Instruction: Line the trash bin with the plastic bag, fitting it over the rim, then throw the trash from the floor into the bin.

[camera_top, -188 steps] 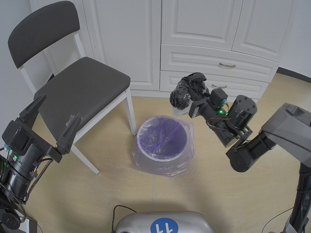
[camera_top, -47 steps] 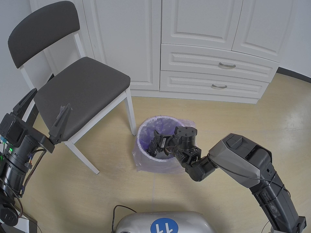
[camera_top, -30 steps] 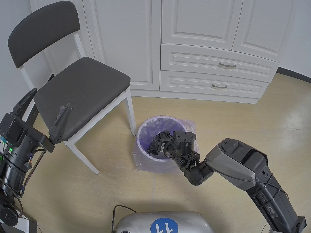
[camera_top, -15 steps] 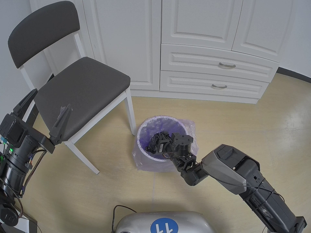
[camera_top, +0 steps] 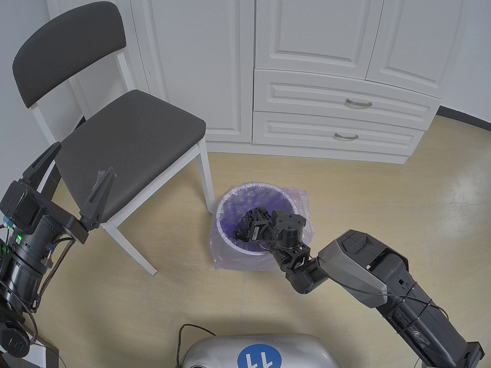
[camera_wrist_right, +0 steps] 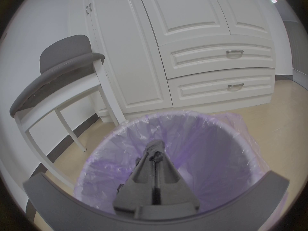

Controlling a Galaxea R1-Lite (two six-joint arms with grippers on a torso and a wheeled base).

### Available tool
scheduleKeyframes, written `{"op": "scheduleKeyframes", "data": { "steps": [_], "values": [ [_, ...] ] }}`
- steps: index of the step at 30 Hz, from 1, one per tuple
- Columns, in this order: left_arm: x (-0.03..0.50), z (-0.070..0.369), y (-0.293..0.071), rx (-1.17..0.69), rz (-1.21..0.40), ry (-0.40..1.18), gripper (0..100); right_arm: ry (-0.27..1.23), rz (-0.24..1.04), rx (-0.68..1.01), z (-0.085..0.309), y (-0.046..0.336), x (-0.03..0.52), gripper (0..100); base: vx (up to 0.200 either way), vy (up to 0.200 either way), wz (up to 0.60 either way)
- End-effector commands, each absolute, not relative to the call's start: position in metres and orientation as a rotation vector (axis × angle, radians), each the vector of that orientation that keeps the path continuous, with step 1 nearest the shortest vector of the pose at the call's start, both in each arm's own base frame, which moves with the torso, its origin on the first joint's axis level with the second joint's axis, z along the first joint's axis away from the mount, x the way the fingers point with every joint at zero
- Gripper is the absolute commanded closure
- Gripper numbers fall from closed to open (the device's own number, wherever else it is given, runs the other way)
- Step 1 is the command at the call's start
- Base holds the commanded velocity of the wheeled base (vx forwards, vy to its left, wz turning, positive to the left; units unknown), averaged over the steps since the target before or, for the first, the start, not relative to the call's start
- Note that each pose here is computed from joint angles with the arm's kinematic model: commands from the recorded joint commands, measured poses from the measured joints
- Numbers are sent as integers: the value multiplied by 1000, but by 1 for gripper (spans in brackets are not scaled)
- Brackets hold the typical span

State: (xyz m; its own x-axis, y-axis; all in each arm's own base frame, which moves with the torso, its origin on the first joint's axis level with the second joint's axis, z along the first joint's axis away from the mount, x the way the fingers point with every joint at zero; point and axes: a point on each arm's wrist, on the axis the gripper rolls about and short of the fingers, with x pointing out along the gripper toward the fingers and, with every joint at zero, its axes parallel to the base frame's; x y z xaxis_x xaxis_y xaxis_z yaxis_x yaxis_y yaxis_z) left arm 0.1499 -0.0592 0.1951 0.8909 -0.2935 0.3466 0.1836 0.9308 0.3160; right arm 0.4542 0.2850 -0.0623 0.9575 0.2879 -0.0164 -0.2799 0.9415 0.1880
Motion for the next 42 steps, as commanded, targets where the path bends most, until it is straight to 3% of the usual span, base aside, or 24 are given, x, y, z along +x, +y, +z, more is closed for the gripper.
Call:
{"op": "scheduleKeyframes", "data": {
  "steps": [1,12,19,27,37,42],
  "values": [
    [150,195,-59,280,-251,-402,0,24,291,194,-45,285,451,0,0,0,0],
    [150,193,-59,284,-254,-394,0,31,290,163,-10,271,438,0,0,0,0],
    [155,180,-63,300,-276,-329,0,-94,308,72,33,246,423,0,0,0,0],
    [164,165,-67,309,-293,-246,0,-121,197,-248,85,175,387,0,0,0,0],
    [168,164,-53,285,-214,-225,0,-139,82,-229,119,102,317,0,0,0,0],
    [182,167,-29,236,-81,-211,0,-76,-66,-219,128,61,274,0,0,0,0]
  ]
}}
